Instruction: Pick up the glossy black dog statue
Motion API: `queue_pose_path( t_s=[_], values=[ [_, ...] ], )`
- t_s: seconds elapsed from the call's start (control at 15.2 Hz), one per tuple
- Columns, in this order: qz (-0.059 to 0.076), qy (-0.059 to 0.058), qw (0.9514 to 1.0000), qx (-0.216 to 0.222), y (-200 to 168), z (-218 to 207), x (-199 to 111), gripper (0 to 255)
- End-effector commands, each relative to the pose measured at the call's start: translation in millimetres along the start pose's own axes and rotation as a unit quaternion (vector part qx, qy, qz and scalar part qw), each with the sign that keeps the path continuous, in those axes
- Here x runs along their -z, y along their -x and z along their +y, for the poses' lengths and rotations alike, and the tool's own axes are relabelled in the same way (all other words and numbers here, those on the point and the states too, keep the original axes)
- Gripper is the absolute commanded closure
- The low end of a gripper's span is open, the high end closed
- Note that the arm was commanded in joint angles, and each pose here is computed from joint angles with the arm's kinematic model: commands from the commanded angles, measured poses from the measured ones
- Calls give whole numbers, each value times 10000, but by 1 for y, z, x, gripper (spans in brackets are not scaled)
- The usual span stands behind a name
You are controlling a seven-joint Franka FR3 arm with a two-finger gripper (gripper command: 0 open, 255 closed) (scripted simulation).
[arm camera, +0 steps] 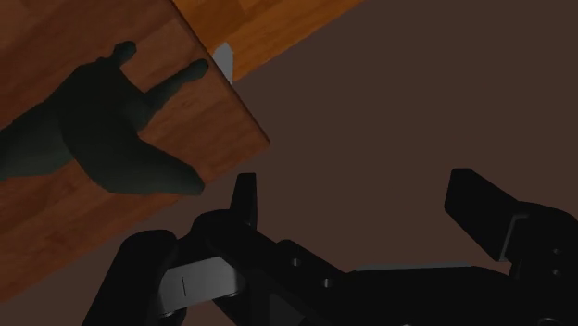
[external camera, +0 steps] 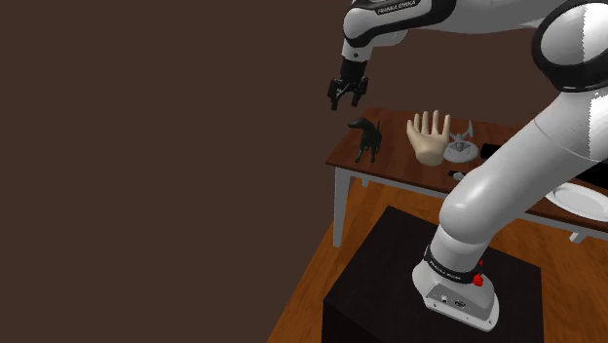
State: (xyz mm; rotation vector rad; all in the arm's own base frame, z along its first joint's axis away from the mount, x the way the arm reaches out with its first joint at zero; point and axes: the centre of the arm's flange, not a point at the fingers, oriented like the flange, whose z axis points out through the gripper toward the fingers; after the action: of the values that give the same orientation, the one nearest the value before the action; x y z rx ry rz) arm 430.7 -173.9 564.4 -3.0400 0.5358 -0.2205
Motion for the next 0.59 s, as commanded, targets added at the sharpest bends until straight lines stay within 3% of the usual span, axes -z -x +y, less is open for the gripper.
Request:
queue_pose_path(
  t_s=[0.0,0.53],
  values=[
    [-29,-14,9996,-266,-11,21,-13,0],
    [-143,-81,9914,-1295,-54,110,-60,0]
  ],
)
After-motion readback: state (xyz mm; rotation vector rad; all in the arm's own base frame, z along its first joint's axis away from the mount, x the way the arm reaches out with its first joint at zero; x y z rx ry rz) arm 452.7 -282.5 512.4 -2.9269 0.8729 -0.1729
